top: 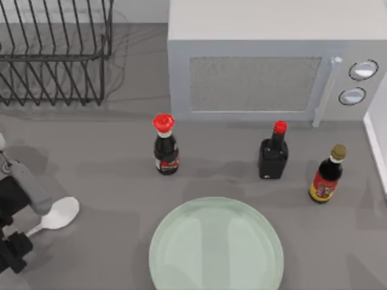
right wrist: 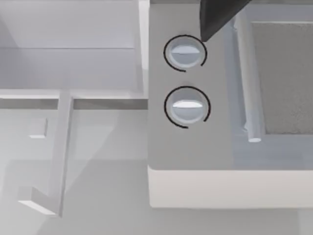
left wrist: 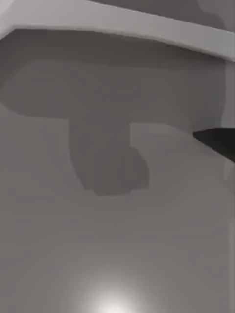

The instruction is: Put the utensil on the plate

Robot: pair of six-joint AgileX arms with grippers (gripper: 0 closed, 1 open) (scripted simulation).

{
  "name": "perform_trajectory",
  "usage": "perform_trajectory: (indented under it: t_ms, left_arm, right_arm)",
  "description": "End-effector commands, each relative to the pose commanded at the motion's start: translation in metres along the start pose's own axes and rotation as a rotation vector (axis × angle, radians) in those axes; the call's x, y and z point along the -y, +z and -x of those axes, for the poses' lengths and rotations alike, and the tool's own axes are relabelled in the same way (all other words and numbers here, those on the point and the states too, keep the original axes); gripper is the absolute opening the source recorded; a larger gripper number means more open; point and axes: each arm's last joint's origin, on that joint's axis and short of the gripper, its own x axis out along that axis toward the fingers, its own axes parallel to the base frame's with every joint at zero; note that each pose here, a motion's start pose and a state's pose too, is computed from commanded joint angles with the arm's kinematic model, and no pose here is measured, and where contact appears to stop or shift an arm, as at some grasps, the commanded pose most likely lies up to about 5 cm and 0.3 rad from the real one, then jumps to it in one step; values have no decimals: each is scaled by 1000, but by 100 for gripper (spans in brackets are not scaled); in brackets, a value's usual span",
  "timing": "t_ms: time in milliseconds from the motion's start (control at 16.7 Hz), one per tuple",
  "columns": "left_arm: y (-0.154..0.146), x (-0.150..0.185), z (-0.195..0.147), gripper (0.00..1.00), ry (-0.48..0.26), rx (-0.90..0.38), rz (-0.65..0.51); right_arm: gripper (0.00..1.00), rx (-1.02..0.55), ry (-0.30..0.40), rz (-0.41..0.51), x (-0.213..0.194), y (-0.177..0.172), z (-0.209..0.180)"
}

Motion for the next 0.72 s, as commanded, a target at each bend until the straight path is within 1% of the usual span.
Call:
perform_trajectory:
  t_ms: [180,480,600,720]
  left_arm:
    - [4,-4,16,0,4,2,-4]
    - [4,-3,69,0,-21,-19,-6]
    - [3,-1,89,0,-11,-10,-3]
    - [2,0,99,0,-1,0,0]
  right_arm:
    - [100,0,0,0,0,0,0]
    - [100,0,0,0,0,0,0]
    - [100,0,0,0,0,0,0]
    - [100,0,0,0,0,0,0]
